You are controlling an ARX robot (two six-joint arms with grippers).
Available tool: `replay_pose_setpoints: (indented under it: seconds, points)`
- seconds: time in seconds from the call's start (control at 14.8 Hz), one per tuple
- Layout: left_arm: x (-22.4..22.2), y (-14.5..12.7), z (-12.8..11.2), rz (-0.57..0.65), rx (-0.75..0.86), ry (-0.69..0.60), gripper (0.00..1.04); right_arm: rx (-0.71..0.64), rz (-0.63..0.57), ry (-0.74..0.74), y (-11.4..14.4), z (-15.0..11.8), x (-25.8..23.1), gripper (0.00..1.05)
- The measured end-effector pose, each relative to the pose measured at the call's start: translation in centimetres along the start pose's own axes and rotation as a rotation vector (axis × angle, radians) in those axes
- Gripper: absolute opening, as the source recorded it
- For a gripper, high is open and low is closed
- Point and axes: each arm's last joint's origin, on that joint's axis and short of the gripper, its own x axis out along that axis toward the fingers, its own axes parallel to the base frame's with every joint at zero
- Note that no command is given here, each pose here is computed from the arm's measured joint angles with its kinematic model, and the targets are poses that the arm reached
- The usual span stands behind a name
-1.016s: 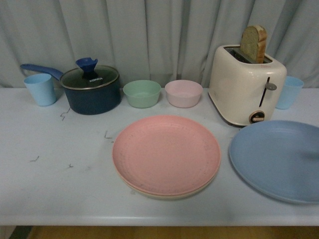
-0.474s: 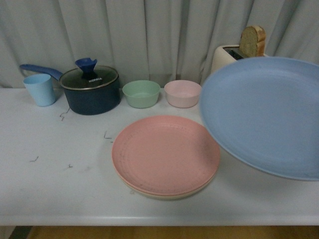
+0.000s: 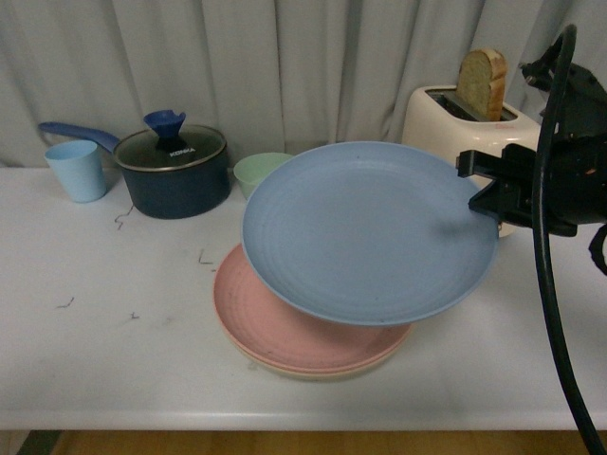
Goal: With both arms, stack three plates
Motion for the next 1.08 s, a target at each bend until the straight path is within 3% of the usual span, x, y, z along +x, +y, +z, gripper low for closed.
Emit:
replay_pose_setpoints:
  seconds: [0.88,0.95,1.08]
  points:
    - [0.0,0.0,0.0,0.000,0.000,0.000,0.98,0.013,-0.053,0.142,1.7,-3.0,6.3,0.03]
    - [0.0,0.0,0.0,0.000,0.000,0.000,0.98,0.008,-0.054,0.135,1.8,-2.8,6.4,0.10]
    - [0.0,0.0,0.0,0.000,0.000,0.000,0.98,0.004,-0.038,0.095,1.7,-3.1,5.3,0.55]
